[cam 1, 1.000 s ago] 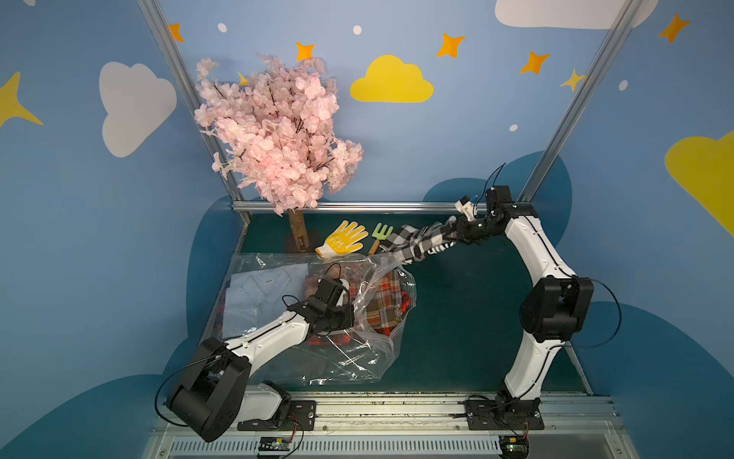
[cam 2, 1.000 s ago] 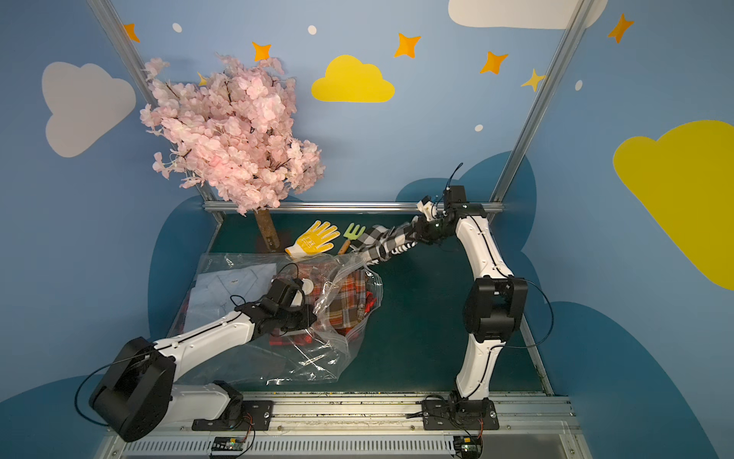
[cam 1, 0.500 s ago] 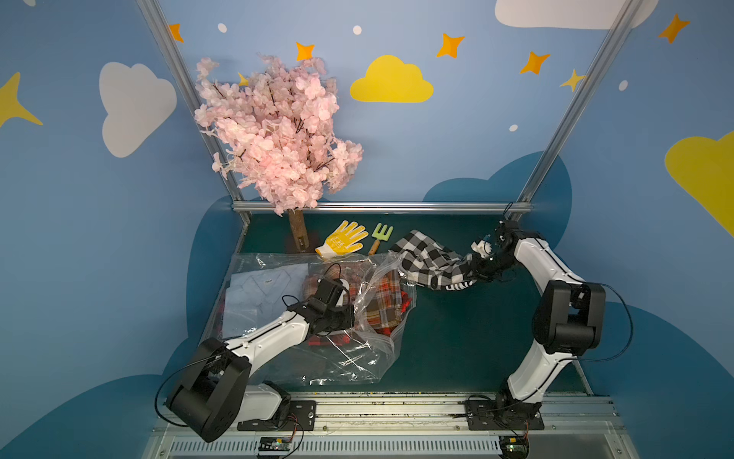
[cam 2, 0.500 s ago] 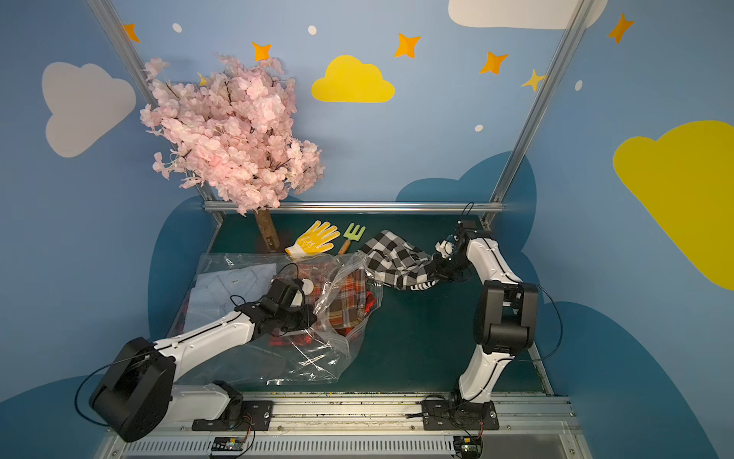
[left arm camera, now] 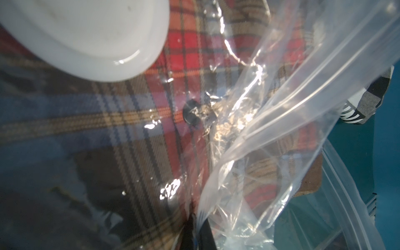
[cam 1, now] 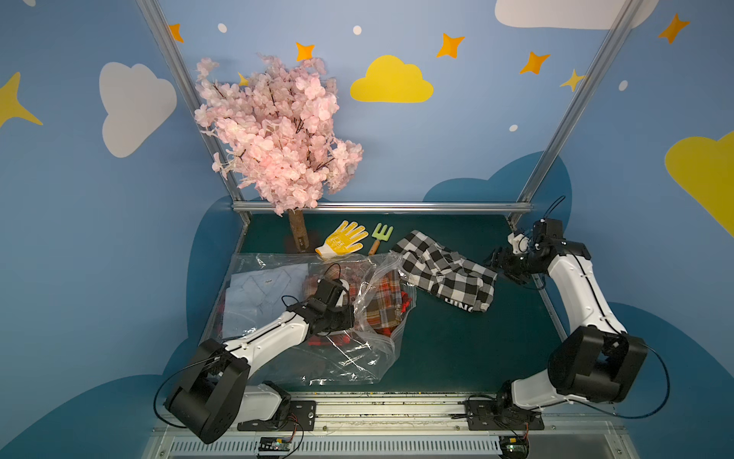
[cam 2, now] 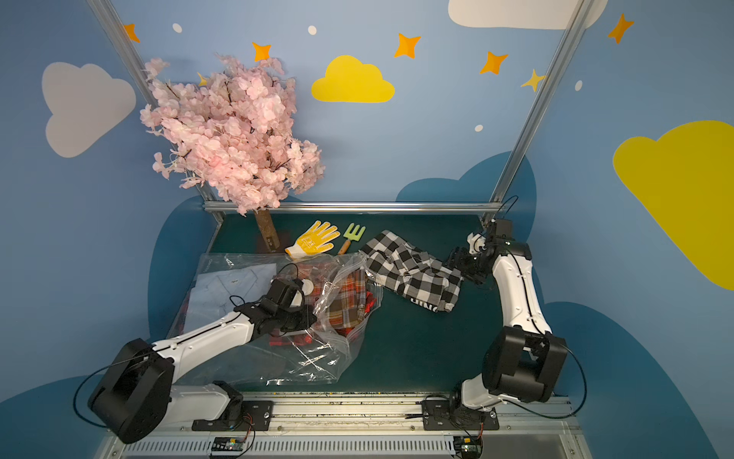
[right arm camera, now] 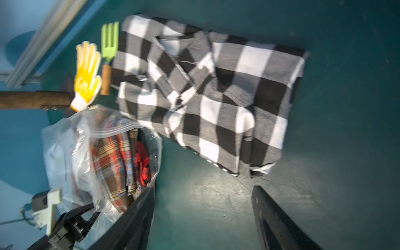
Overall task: Take the shirt out of the vacuum bag
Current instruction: Place the shirt at the center of the board, then adjust the shirt at the center of the board.
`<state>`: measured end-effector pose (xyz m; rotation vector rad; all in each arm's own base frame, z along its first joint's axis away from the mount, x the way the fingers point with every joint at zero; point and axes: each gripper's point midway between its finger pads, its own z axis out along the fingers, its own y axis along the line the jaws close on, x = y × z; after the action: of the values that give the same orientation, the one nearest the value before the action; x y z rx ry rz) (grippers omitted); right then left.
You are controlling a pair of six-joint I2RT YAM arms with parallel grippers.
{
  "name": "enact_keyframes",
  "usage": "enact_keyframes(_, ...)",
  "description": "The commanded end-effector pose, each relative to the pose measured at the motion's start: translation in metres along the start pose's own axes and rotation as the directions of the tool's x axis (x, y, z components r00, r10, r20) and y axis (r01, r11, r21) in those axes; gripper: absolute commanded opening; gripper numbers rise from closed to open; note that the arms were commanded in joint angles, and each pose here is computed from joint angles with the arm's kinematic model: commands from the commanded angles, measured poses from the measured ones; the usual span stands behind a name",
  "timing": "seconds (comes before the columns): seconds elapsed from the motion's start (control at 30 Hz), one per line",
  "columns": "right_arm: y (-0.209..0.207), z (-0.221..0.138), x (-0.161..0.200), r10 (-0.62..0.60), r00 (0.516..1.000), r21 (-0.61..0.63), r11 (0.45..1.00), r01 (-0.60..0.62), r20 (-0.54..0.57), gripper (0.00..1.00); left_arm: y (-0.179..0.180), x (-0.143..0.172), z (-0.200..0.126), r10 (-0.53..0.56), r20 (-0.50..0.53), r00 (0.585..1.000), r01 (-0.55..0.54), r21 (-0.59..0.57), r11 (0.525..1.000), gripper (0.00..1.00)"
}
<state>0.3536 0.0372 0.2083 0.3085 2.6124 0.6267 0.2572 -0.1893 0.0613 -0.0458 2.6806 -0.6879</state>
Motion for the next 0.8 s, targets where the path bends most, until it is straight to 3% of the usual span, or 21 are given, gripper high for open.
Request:
enact_keyframes(0.0,0.037,0.019,0.017,0.011,0.999,-0.073,0.997,-0.013,-0.03,0.74,0.012,0.016,-0.002,-0.015,-0.056,0.998,0.013,-0.045,0.999,0.03)
enact_keyframes(0.3,0.001,0.118,0.054,0.164,0.981,0.134,0.98,-0.15,-0.102,0.75,0.005,0.015,-0.01,0.016,-0.039,0.999,-0.016,-0.008,1.0,0.03)
enact_keyframes(0.57,-0.046,0.158,0.051,0.185,0.965,0.337,0.934,-0.114,-0.184,0.74,0.002,0.013,-0.026,0.027,0.001,1.0,-0.027,0.003,1.0,0.03)
enact_keyframes(0.77,-0.074,0.165,0.023,0.194,0.962,0.384,0.917,-0.108,-0.192,0.73,0.009,0.017,-0.037,0.028,0.025,0.999,-0.027,-0.02,0.999,0.03)
